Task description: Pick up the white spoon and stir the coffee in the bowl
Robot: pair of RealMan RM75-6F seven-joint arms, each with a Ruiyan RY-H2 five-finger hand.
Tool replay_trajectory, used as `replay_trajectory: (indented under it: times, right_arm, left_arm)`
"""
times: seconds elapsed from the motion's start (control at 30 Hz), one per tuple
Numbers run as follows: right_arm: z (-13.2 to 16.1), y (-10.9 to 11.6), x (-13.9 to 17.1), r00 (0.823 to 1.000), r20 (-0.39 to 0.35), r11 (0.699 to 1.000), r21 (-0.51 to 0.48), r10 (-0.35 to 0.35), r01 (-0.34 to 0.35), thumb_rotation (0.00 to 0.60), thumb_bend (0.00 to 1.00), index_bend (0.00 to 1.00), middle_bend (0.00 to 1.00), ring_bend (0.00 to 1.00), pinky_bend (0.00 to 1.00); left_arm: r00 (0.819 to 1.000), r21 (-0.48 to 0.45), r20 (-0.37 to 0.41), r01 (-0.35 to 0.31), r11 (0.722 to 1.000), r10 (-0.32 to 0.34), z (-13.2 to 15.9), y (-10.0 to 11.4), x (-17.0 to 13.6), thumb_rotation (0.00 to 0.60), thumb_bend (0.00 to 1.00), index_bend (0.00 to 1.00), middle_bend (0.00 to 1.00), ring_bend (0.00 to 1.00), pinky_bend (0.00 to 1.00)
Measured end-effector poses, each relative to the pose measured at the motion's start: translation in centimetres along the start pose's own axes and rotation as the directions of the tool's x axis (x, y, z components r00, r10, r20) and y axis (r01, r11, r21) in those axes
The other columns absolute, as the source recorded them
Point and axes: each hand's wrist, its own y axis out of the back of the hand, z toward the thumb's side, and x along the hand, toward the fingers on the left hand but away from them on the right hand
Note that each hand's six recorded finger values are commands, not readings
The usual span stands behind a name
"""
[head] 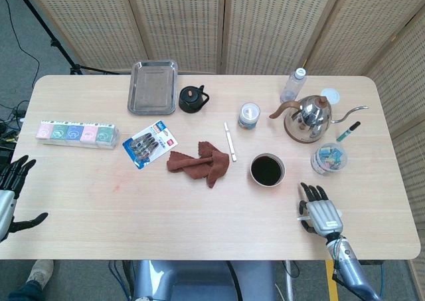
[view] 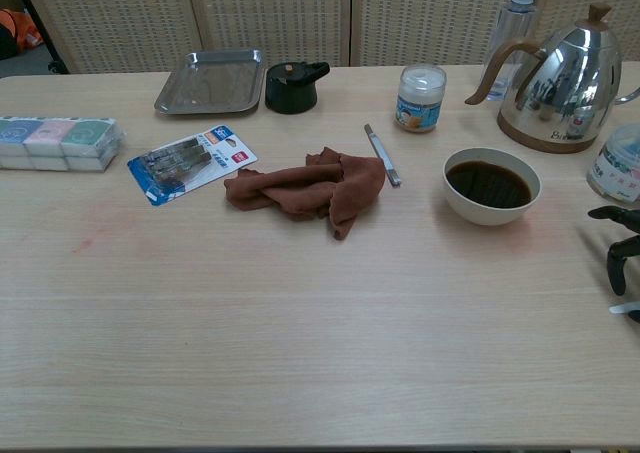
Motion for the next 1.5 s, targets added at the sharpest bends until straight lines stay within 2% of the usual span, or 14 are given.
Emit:
replay_trajectory:
  times: [0.87,1.2,1.5]
  right_arm:
    - [-0.3,-0.3,-0.4,0.999,0.016,0.999,0.012,0.052,-0.052,0.6,0.36,0.5,0.0,0.0,0.0]
    - [-0.4,-0.5,-0.5,0.997,0.026,0.997,0.018,0.076,-0.076,0.6,0.43,0.54,0.0,0.0,0.0]
    - [-0.4,0.7,-0.3,0.999,0.024,1.0,-0.01,0.029,-0.029,0.6,0.49,0.56,0.0,0.0,0.0]
  left_arm:
    - [1.0,0.002,0.0,0.007,1.0,-0.007,0.0,-0.1,0.1,0.6,0.13,0.0,0.0,0.0,0.0]
    - [1.0,0.001,0.0,0.008,1.0,-0.008,0.0,-0.1,0.1,0.6,0.13,0.0,0.0,0.0,0.0]
    - [1.0,0.0,0.0,0.009,1.0,-0.009,0.0,-0.1,0.1,0.6,0.13,0.0,0.0,0.0,0.0]
